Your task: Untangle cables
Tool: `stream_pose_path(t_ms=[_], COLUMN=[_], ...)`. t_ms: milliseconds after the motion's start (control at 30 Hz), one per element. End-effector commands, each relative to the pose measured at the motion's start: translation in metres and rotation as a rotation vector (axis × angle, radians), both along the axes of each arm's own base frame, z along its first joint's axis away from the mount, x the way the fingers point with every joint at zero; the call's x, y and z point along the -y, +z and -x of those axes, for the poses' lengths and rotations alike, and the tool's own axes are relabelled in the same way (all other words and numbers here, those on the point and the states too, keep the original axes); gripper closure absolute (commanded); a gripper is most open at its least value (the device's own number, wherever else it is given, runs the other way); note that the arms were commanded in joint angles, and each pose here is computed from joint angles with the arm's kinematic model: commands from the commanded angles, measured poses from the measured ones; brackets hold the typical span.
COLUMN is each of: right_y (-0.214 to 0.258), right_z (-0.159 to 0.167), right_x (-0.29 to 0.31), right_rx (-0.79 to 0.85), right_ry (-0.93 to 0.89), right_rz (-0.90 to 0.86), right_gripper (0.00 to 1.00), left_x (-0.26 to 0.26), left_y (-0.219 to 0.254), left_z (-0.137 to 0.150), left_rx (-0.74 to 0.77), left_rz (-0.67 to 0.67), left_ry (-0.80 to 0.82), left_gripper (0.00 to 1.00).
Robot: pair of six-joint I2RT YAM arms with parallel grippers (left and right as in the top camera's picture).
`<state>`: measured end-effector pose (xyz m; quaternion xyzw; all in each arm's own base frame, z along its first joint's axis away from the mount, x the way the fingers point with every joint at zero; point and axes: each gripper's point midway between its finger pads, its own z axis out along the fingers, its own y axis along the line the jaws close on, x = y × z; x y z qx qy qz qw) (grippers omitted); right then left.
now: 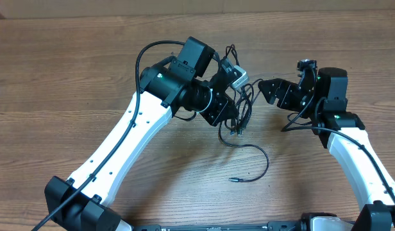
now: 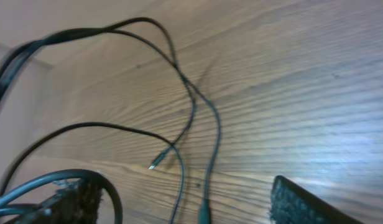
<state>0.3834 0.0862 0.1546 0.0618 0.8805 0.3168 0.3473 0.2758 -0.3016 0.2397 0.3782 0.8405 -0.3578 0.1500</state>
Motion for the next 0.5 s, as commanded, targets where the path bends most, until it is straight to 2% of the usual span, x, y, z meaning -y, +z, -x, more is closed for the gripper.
stream_pose_path(t_ms=[0,167,467], right_y=[0.015,0.045,0.058], right_z=[0.004,0.020,0.033], right_x=[-0.015,-0.045,-0.057], right_rx=[0.032,0.132,0.172], right_ry=[0.094,0.313,0.426], right_rz=[-0.087,-0.213,-0.271], right_gripper=[0.12,0.12,0.14], left_x=[0.002,0.001,0.003], left_y=[0.014,0.013,0.015], left_z=[0.003,0.001,-0.004], left_rx=[0.030,0.038,0.067], left_rz=[0.022,0.011,0.023], left_ry=[-0.009,-0.002,0.002], left_gripper=[0.96,0.96,0.96])
